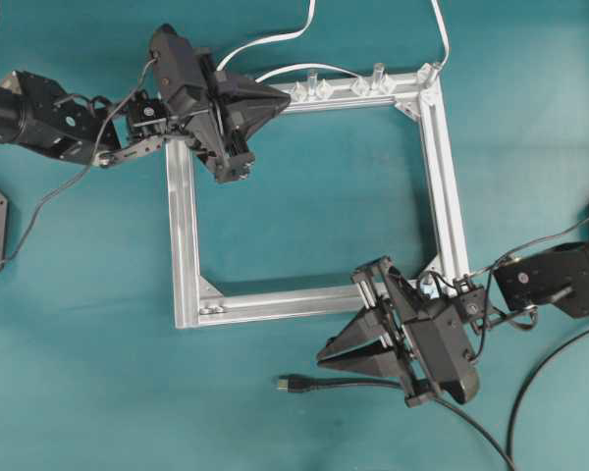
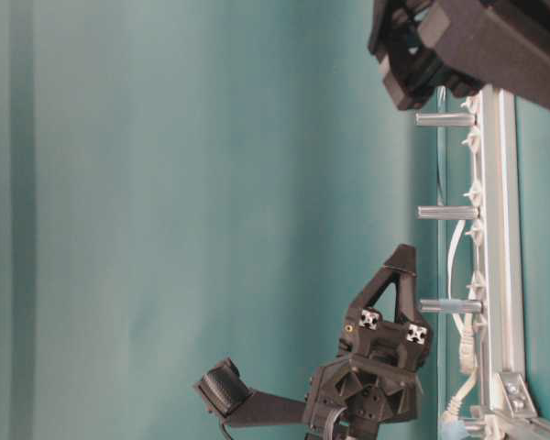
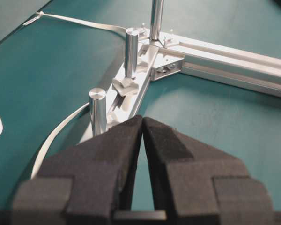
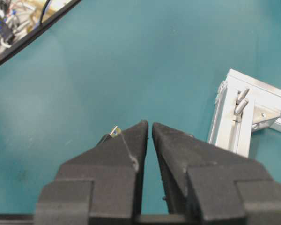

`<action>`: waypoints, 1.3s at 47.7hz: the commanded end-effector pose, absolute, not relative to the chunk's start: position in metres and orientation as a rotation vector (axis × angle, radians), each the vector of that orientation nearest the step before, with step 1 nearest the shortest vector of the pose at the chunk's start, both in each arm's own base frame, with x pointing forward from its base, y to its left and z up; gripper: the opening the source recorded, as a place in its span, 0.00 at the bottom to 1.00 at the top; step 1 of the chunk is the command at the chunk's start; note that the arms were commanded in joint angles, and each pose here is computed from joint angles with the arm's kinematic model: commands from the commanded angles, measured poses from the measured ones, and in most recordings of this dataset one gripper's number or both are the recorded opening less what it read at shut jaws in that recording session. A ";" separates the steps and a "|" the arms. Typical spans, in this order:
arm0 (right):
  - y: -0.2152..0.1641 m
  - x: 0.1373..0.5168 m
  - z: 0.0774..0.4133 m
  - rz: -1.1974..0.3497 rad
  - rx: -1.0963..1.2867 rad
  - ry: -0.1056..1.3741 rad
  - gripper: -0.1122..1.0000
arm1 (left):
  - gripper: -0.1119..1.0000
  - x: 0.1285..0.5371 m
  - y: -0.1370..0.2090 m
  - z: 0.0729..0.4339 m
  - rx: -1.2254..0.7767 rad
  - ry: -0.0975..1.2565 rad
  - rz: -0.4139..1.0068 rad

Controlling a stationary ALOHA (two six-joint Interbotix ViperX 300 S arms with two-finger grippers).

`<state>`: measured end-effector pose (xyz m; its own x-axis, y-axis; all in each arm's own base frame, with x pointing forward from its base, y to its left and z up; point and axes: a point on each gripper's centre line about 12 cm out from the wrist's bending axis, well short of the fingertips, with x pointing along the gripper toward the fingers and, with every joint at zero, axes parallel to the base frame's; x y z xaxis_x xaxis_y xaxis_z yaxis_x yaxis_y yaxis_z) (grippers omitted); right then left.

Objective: Insert the wire through the string loop located on the right side.
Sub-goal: 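Lower the open right gripper onto the black USB cable near its plug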

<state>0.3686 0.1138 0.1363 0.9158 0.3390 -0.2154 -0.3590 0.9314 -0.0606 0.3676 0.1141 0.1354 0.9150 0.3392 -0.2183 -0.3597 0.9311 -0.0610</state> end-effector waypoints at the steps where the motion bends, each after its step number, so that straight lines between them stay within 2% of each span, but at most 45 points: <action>1: 0.117 0.372 0.148 0.364 -0.089 0.166 0.32 | 0.24 0.373 0.109 0.142 -0.078 0.222 0.319; 3: 0.118 0.371 0.147 0.365 -0.091 0.176 0.31 | 0.22 0.373 0.108 0.139 -0.085 0.254 0.317; 6: 0.117 0.371 0.144 0.363 -0.095 0.194 0.18 | 0.12 0.373 0.107 0.137 -0.091 0.284 0.314; 9: 0.116 0.370 0.142 0.362 -0.099 0.212 0.12 | 0.10 0.375 0.105 0.139 -0.092 0.294 0.308; 16: 0.118 0.369 0.142 0.366 -0.100 0.218 0.11 | 0.11 0.375 0.105 0.145 -0.092 0.286 0.306; 19: 0.119 0.370 0.143 0.366 -0.097 0.212 0.18 | 0.12 0.374 0.104 0.147 -0.092 0.287 0.306; 21: 0.120 0.371 0.144 0.367 -0.094 0.209 0.25 | 0.19 0.373 0.104 0.147 -0.091 0.289 0.304; 24: 0.121 0.371 0.145 0.359 -0.081 0.208 0.39 | 0.34 0.373 0.104 0.149 -0.093 0.289 0.305; 28: 0.122 0.370 0.144 0.335 -0.053 0.213 0.63 | 0.56 0.372 0.103 0.150 -0.093 0.289 0.303; 31: 0.122 0.368 0.144 0.314 -0.033 0.212 0.68 | 0.70 0.372 0.104 0.151 -0.093 0.287 0.305; 49: 0.121 0.364 0.142 0.169 0.096 0.187 0.69 | 0.70 0.372 0.103 0.152 -0.092 0.284 0.303; 62: 0.138 0.361 0.131 0.095 0.157 0.178 0.69 | 0.70 0.370 0.103 0.149 -0.094 0.296 0.303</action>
